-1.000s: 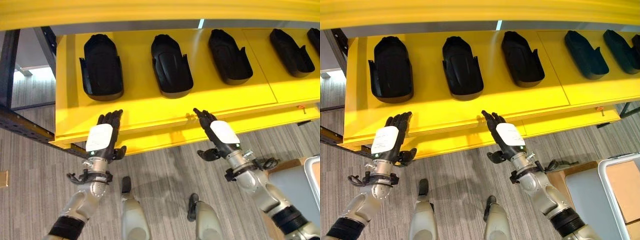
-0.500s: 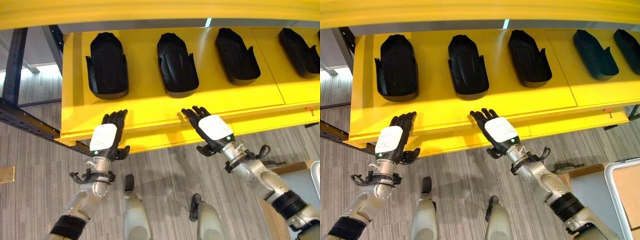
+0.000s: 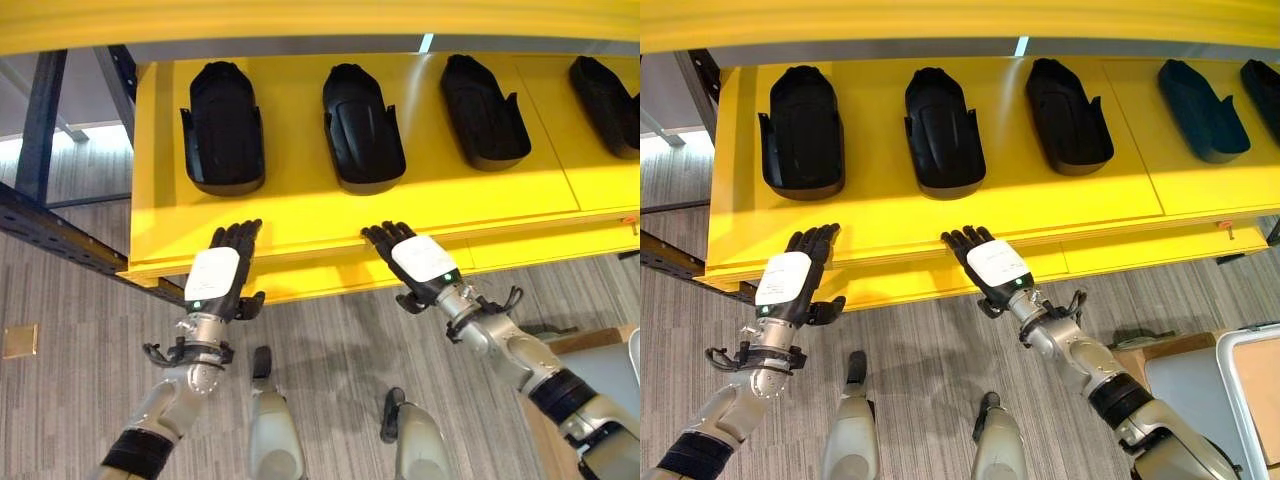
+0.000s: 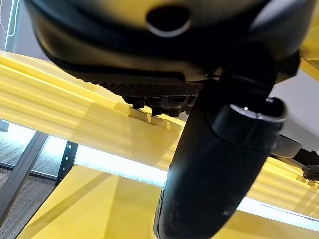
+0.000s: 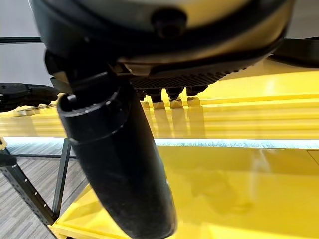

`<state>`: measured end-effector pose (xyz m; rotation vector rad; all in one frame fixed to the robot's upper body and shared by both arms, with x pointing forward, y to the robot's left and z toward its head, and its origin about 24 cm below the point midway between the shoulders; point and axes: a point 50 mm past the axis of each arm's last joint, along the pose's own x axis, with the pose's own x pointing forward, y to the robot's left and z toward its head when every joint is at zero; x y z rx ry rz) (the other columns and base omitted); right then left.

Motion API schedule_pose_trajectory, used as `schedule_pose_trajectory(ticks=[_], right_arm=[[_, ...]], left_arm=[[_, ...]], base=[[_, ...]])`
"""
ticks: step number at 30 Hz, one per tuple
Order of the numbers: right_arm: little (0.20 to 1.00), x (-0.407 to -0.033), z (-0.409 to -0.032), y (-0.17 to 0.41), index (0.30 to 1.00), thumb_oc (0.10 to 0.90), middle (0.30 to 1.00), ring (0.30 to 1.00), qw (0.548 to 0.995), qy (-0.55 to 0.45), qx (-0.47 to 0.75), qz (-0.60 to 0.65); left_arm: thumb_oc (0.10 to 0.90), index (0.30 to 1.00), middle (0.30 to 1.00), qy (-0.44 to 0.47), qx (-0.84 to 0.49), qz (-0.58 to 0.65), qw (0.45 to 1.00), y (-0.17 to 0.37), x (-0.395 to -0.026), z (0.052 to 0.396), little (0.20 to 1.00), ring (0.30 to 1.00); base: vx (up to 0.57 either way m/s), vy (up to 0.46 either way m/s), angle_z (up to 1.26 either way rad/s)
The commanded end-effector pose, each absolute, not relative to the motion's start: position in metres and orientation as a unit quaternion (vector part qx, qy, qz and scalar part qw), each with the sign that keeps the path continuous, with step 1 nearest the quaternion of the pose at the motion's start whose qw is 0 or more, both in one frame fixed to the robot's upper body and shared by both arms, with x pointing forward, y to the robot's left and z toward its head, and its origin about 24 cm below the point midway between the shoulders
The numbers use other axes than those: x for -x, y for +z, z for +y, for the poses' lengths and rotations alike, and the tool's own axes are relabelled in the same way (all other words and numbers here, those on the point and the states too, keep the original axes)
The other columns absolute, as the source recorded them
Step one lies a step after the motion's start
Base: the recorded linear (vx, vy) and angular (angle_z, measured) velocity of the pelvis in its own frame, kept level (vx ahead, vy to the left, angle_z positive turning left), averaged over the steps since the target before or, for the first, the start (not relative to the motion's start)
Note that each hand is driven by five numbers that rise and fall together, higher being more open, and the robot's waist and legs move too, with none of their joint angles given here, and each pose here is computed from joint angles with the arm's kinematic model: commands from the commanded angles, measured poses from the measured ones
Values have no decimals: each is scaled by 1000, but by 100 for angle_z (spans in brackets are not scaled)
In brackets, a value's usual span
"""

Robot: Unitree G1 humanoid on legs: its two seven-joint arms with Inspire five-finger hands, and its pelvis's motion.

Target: Move parts from the plastic box to the shelf.

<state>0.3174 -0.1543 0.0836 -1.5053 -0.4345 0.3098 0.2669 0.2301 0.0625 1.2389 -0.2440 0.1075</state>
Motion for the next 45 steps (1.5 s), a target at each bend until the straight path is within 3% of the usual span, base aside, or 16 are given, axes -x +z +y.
schedule_pose_trajectory(ticks=[1, 45], right_arm=[[1000, -338, -141, 120, 1000, 900, 1000, 1000, 698, 83, 666, -248], [1000, -369, -154, 121, 1000, 900, 1000, 1000, 744, 19, 646, -172]], left_arm=[[900, 1000, 1000, -7, -576, -85, 813, 49, -252, 230, 1000, 1000], [900, 1000, 1000, -17, -554, -88, 827, 55, -252, 229, 1000, 1000]], base=[[2, 0, 4], [3, 0, 1]])
